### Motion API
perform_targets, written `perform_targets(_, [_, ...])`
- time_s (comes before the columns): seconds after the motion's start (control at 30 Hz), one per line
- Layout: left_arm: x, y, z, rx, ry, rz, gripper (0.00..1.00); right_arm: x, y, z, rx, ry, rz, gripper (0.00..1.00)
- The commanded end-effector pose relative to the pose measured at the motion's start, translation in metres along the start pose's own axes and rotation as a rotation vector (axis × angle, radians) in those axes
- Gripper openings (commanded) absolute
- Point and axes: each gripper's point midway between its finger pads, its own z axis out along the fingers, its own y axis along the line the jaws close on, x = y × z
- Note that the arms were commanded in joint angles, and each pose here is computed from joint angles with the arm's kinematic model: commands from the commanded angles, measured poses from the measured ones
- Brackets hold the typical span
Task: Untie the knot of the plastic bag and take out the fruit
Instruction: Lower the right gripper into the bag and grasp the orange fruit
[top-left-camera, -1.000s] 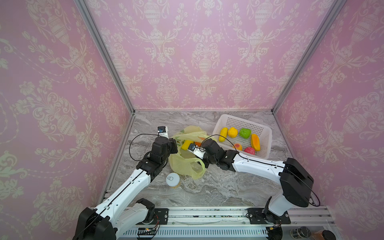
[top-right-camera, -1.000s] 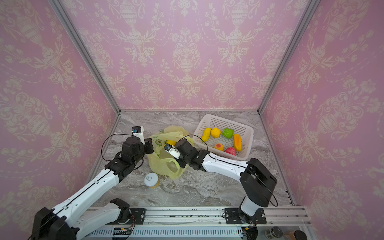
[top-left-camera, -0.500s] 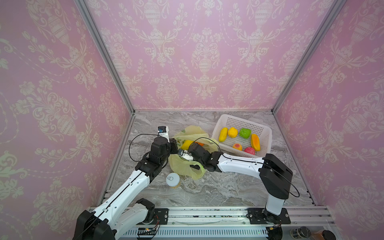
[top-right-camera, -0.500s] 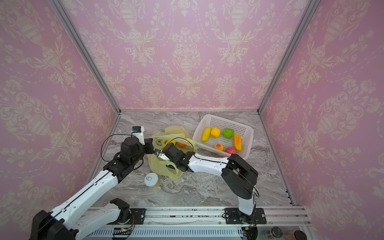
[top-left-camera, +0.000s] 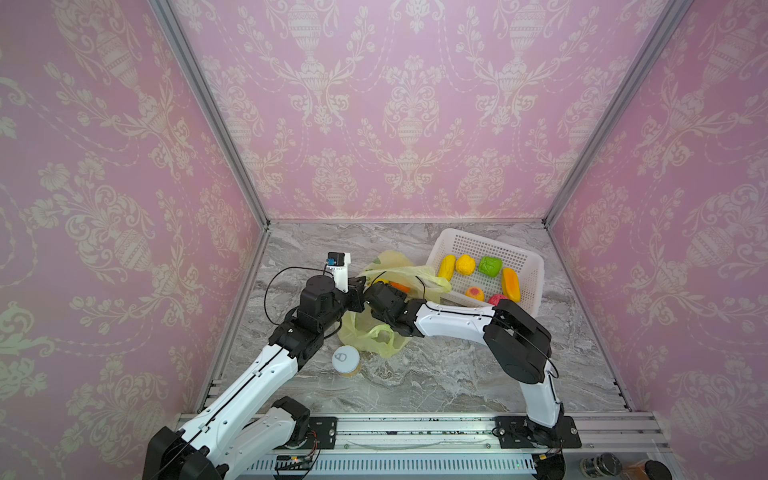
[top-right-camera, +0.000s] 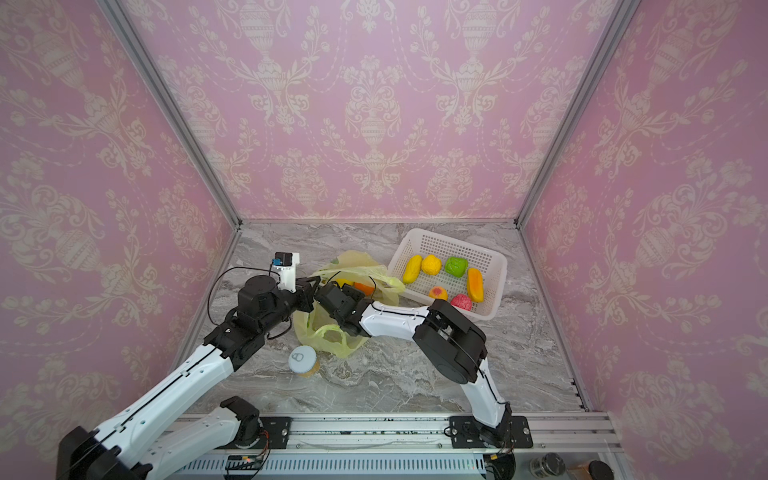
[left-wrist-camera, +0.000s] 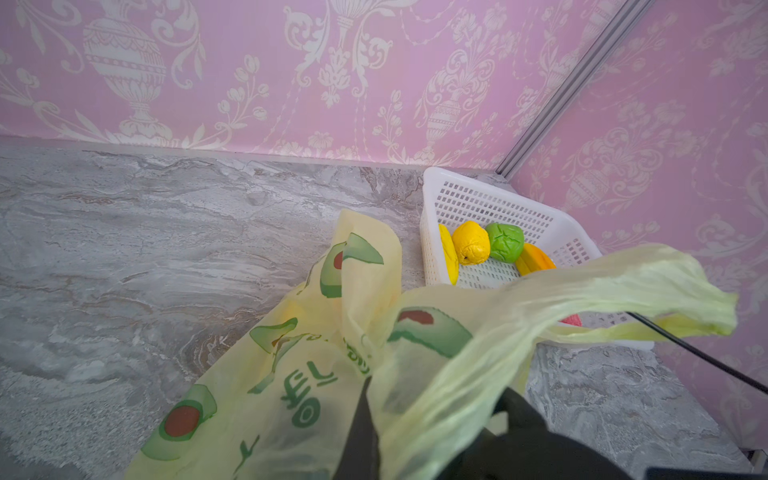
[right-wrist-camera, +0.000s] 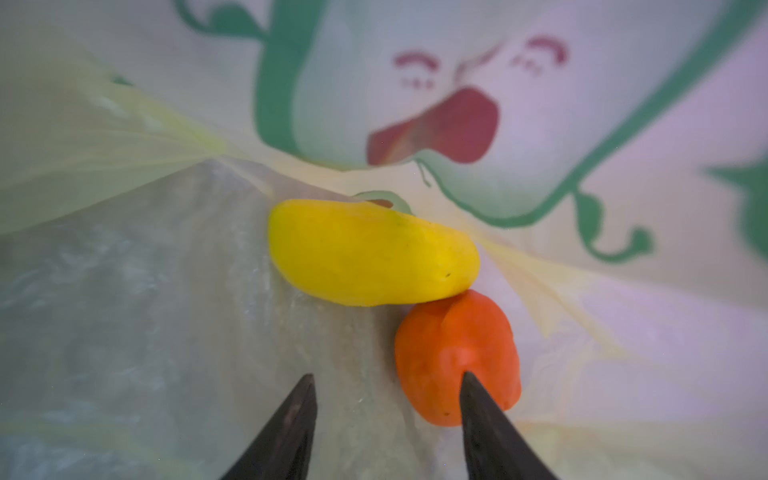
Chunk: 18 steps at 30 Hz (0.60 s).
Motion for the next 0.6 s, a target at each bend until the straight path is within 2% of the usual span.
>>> perform_targets(0.0, [-0.006, -0.014, -0.007, 0.073, -0.038, 0.032, 0.00, 0.020, -0.024, 0.022, 0.114, 0.098, 0.040, 0.72])
perform_targets(0.1, [-0.007, -0.013, -0.007, 0.063, -0.043, 0.030, 0.00, 0.029, -0.030, 0.032, 0.123, 0.132, 0.056, 0.79])
perform_targets(0.3, [-0.005, -0.009, -0.004, 0.044, -0.034, 0.028, 0.00, 0.047, -0.019, 0.047, 0.041, 0.194, 0.048, 0.83])
perform_targets(0.43, [-0.005, -0.006, -0.005, 0.029, -0.039, 0.029, 0.00, 0.057, -0.009, 0.056, -0.013, 0.234, 0.035, 0.78])
perform_targets(0.57, [-0.006, -0.003, -0.006, 0.007, -0.044, 0.028, 0.00, 0.060, -0.004, 0.058, -0.062, 0.247, 0.045, 0.67])
